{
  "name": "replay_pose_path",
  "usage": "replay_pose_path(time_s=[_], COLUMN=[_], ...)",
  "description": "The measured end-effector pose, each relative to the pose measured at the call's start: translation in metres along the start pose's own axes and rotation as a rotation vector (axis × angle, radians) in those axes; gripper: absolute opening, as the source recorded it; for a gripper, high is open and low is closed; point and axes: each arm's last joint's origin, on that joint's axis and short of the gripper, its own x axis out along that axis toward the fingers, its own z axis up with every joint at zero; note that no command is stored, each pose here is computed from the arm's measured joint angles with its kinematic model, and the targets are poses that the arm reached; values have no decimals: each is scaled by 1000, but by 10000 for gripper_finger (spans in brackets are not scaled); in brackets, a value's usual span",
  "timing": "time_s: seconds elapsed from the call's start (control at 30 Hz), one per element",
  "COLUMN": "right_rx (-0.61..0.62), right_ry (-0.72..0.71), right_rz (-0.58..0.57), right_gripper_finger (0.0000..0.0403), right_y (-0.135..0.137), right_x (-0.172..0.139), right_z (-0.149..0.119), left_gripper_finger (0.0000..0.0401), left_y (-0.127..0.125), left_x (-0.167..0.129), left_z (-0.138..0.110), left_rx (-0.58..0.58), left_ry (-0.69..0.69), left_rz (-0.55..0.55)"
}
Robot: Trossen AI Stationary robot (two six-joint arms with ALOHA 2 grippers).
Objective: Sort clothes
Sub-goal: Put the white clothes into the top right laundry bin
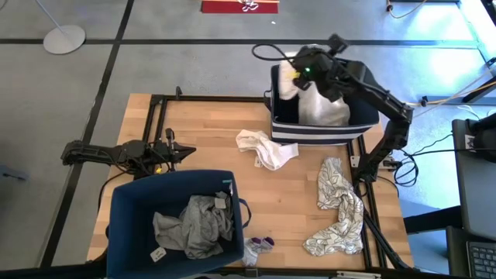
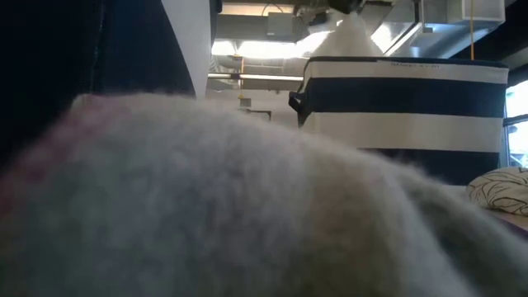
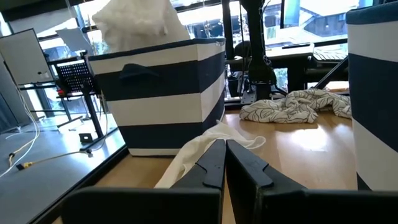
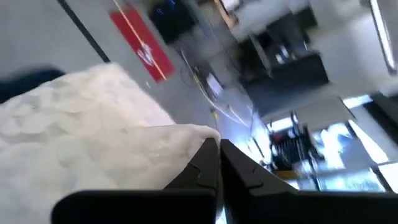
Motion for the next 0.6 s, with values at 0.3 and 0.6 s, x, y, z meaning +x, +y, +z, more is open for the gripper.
replay_pose_path(time_s=[0.3,0.6], right_rx=[49,-69], right_ry=[277,511], right_rz=[158,170], right_gripper_finger=[4,14], right_y=[28,96], right_x=[21,76], right_z=[-44,-101], left_gripper_finger=[3,3], left_y=[0,0], left_x=[0,0], left_z=[0,0], left_rx=[-5,-19], left_ry=[1,-1], left_rz=[0,0])
